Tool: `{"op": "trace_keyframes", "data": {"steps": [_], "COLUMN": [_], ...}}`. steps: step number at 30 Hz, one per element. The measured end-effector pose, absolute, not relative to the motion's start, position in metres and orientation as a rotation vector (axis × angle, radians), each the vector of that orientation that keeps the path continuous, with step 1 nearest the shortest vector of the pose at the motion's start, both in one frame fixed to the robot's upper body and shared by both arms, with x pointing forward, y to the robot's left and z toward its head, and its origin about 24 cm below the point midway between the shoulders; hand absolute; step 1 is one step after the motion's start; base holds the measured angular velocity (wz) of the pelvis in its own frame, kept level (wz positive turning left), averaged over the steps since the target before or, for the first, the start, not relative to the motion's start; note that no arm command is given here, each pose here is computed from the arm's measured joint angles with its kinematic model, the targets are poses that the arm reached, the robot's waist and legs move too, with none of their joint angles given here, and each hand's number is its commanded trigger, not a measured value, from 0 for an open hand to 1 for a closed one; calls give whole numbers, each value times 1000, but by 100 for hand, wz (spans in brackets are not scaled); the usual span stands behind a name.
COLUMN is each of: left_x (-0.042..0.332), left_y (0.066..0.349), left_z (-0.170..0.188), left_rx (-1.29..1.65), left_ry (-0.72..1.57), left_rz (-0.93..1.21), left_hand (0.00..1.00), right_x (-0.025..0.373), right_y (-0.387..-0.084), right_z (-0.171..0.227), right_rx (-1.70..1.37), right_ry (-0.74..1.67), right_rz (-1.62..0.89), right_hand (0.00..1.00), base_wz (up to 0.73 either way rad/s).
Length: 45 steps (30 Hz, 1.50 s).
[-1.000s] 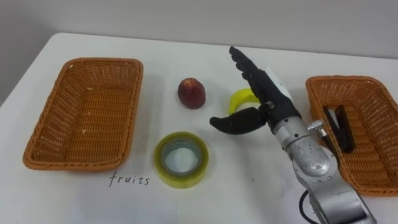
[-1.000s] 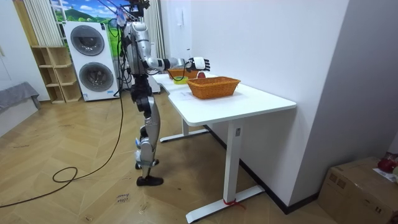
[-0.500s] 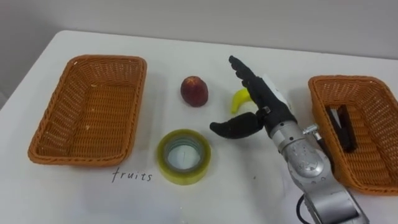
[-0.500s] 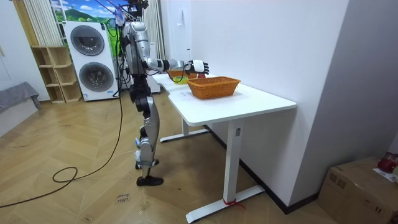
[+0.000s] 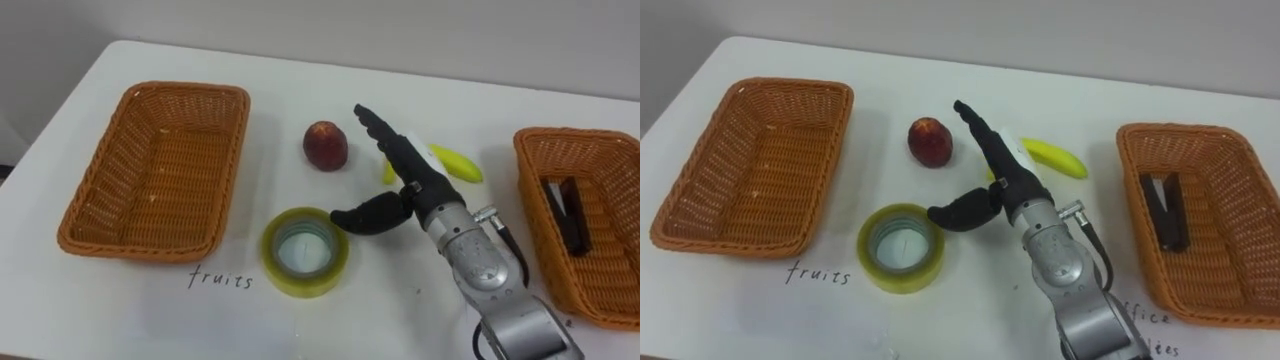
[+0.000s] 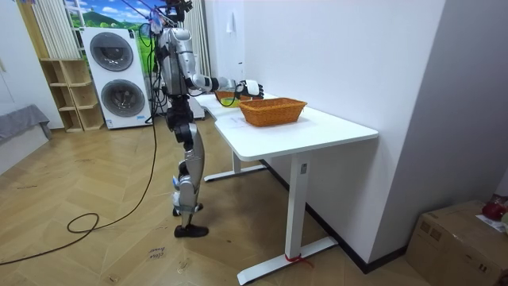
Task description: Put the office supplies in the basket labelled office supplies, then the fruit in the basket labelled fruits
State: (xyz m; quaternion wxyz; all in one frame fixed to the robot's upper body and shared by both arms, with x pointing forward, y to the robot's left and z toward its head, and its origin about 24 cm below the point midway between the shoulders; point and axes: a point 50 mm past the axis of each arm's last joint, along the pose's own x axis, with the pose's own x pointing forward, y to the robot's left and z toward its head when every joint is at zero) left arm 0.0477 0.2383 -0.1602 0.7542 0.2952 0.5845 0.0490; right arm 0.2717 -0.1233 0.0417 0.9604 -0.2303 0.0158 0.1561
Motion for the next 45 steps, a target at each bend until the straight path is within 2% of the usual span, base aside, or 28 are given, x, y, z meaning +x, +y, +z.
{"op": "trace_keyframes", "data": {"steps": [45], "left_x": [53], "left_y": [230], "left_z": [-161], "left_rx": [647], "left_ry": [1256], "left_rz": [109], "left_hand": [0], "right_x": [268], "right_y": [-105], "right_z": [40], "right_rx": [-550], "right_ry": [13], "right_rz": [388], "right_hand": [0], "base_wz": [1]}}
